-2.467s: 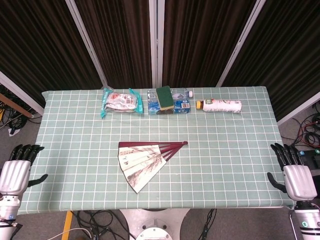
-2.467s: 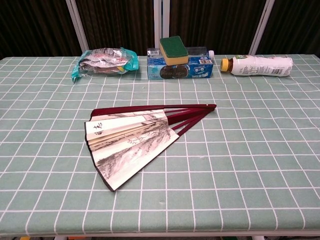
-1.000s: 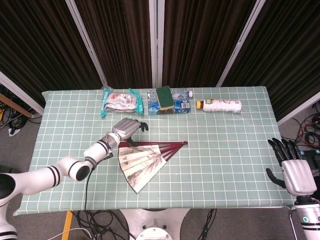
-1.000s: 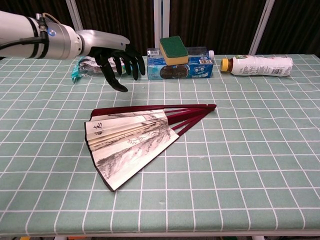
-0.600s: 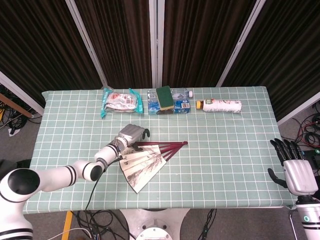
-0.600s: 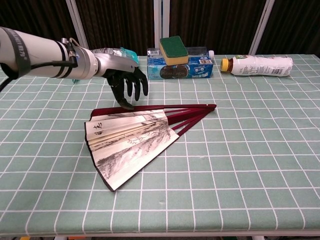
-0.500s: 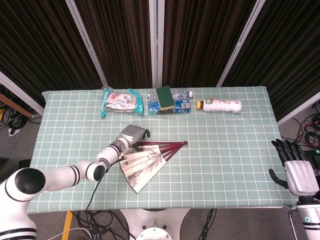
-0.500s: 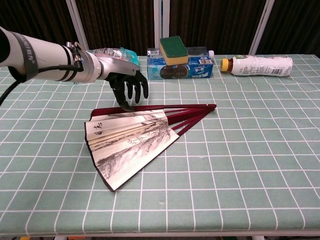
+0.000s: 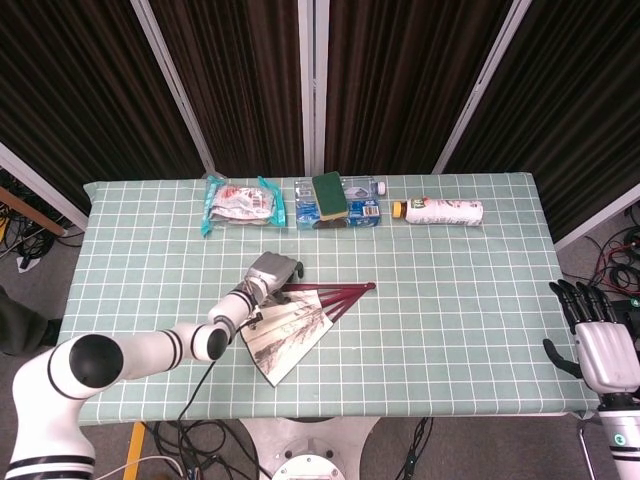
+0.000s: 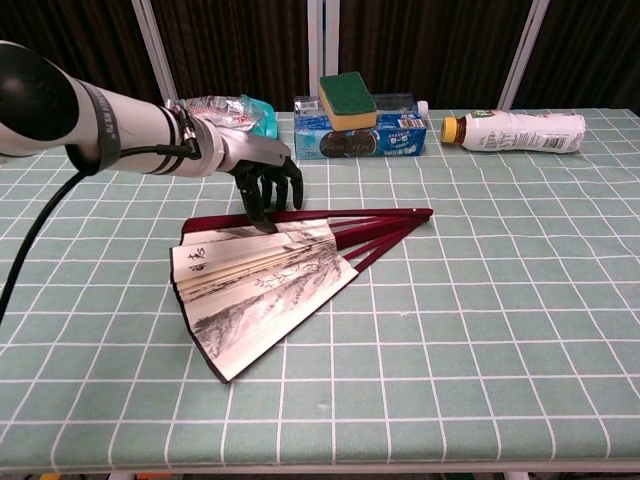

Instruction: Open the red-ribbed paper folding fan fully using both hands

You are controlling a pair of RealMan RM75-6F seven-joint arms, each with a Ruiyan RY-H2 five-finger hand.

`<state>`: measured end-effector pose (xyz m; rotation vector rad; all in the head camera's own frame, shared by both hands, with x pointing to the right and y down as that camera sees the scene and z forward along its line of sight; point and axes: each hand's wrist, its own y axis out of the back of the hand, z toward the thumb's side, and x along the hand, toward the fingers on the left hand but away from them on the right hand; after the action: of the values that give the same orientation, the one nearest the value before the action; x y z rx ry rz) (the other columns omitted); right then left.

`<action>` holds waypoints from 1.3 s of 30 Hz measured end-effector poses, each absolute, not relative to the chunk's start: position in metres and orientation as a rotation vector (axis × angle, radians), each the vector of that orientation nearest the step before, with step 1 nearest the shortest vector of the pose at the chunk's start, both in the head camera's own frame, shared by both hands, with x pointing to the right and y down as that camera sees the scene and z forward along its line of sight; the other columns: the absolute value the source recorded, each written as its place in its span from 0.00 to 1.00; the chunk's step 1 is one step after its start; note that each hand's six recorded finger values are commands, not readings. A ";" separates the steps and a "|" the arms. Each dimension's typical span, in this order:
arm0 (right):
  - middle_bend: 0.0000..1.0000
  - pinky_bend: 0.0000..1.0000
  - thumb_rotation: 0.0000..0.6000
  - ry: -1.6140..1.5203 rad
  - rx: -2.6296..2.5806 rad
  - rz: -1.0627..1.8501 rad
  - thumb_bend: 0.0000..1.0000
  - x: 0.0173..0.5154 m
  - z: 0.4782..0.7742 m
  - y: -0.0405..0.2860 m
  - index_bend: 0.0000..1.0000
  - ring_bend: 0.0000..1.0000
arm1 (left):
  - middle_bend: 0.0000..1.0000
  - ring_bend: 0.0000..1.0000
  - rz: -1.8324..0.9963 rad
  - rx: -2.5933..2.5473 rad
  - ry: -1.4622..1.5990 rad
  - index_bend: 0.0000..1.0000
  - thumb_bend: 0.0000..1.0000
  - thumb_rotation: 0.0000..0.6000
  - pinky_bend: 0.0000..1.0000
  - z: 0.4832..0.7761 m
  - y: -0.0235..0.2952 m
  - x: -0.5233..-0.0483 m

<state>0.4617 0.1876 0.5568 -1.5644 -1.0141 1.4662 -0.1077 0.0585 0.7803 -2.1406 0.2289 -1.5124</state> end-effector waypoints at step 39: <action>0.07 0.00 1.00 -1.010 -1.580 1.443 0.24 0.461 0.551 0.183 0.05 0.00 | 0.67 0.65 -1.303 -2.120 0.310 0.64 0.31 1.00 0.65 0.731 0.058 -0.110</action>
<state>0.4611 0.1833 0.5511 -1.5799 -1.0097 1.4427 -0.1095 0.0582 0.7313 -2.1203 0.3098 -1.3035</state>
